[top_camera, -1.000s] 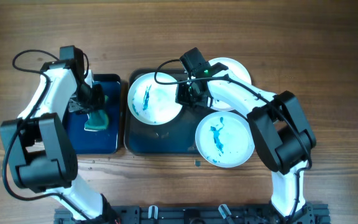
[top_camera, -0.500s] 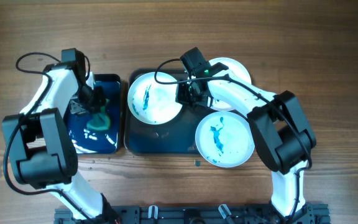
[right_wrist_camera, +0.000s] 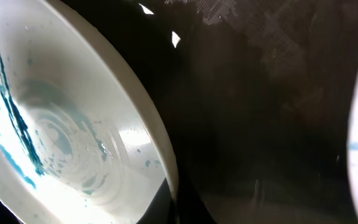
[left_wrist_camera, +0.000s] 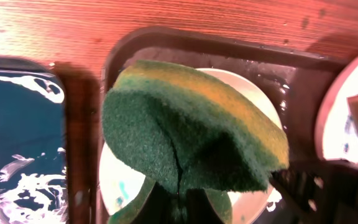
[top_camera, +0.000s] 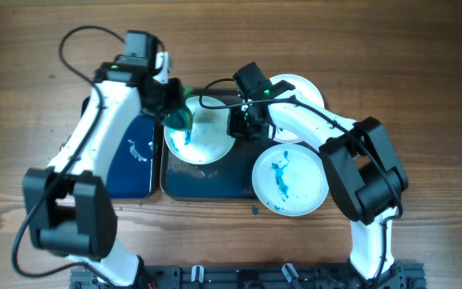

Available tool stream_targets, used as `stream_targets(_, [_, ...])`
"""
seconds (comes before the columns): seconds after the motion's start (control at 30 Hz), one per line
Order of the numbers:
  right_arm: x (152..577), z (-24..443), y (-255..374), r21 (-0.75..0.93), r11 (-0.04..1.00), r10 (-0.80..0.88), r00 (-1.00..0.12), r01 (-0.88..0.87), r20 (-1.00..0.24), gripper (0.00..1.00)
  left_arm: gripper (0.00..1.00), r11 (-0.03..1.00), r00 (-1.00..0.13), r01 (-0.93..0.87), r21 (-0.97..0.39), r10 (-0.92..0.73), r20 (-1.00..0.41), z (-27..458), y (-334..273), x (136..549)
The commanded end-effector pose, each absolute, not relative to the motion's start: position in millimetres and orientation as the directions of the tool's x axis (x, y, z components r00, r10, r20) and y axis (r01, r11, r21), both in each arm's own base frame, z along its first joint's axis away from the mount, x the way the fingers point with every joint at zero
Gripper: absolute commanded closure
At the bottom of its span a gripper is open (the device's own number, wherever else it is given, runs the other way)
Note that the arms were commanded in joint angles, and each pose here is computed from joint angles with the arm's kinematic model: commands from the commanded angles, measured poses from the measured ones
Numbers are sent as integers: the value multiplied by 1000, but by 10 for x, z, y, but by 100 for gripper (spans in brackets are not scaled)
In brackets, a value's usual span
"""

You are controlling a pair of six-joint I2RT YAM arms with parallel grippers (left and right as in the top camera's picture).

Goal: Clean dirty plates on tray and stack at the side
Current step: 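Scrub the held plate with the sponge in the left gripper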

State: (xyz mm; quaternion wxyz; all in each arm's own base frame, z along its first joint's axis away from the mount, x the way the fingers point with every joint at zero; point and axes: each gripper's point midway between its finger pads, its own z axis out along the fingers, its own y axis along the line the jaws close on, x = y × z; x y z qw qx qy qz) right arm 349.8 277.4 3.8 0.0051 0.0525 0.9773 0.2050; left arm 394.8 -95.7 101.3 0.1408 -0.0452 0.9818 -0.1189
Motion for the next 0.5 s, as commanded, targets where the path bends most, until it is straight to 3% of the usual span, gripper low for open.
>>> stream_targets(0.0, [3492, 33, 2817, 417, 905, 82, -996, 83, 20, 96, 96, 978, -966, -109, -179, -146, -211, 675, -963, 3984])
stream_targets(0.3, [3509, 32, 2813, 414, 906, 87, -996, 85, 13, 96, 96, 985, -993, -110, -134, -116, -38, -61, -1035, 3828])
stream_targets(0.37, [3511, 32, 2814, 415, 906, 87, -996, 85, 12, 96, 96, 980, -999, -25, -199, -30, -24, -54, -1252, 3763])
stream_targets(0.47, [3510, 32, 2814, 415, 906, 87, -996, 85, 13, 96, 96, 876, -977, 206, -437, 210, -41, 86, -1850, 3565])
